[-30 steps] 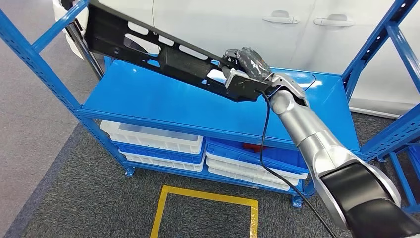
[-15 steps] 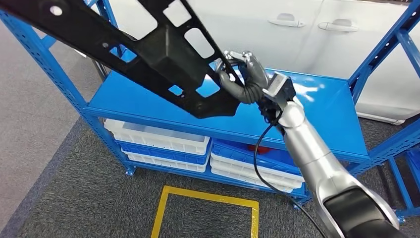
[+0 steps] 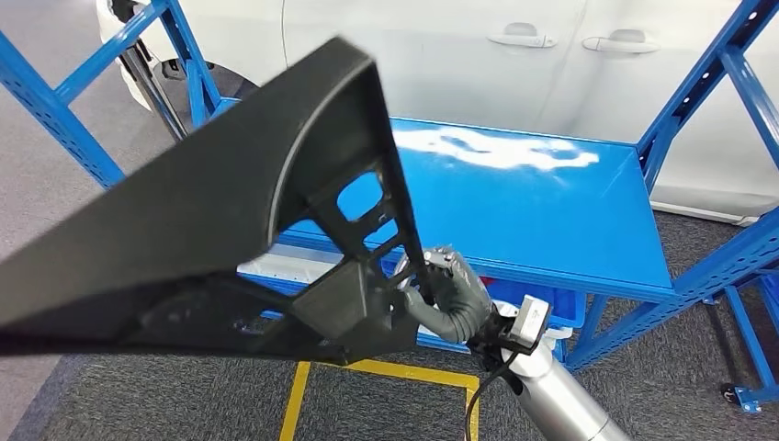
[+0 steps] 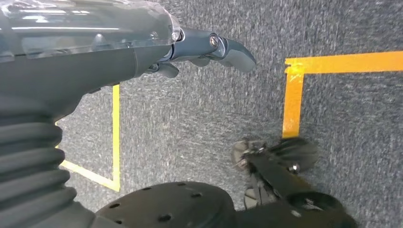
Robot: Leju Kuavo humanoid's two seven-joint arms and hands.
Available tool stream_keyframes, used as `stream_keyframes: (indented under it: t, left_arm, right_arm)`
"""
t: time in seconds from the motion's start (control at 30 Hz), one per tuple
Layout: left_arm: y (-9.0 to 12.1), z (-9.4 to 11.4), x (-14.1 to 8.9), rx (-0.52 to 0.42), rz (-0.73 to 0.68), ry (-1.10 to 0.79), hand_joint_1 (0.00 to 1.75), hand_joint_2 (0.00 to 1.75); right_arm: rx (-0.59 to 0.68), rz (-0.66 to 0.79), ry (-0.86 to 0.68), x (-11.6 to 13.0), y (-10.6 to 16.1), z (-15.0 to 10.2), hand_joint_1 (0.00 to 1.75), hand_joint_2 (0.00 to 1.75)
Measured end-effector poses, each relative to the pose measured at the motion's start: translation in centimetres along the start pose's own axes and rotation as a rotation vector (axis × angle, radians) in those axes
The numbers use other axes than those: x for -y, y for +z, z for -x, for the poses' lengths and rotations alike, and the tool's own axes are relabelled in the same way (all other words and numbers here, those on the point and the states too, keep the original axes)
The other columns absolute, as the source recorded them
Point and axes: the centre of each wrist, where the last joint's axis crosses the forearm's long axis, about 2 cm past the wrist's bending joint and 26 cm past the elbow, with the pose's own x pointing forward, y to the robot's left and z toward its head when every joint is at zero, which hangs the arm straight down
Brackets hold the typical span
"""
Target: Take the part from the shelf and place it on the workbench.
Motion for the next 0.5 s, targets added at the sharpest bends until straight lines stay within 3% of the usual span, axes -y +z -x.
stream_keyframes:
  t: [0.13, 0.5]
  left_arm:
    - [0.0, -0.1, -0.1, 0.013, -0.023, -0.012, 0.00, 1.75]
    - [-0.3, -1.5, -0.3, 0.028, 0.014, 0.027, 0.00, 1.75]
  right_arm:
    - [-0.050, -0.015, -0.023, -1.5, 1.7, 0.0, 1.75, 1.75]
    - [-0.165, 0.013, 0.000, -2.2, 4.4, -0.4, 1.75, 1.75]
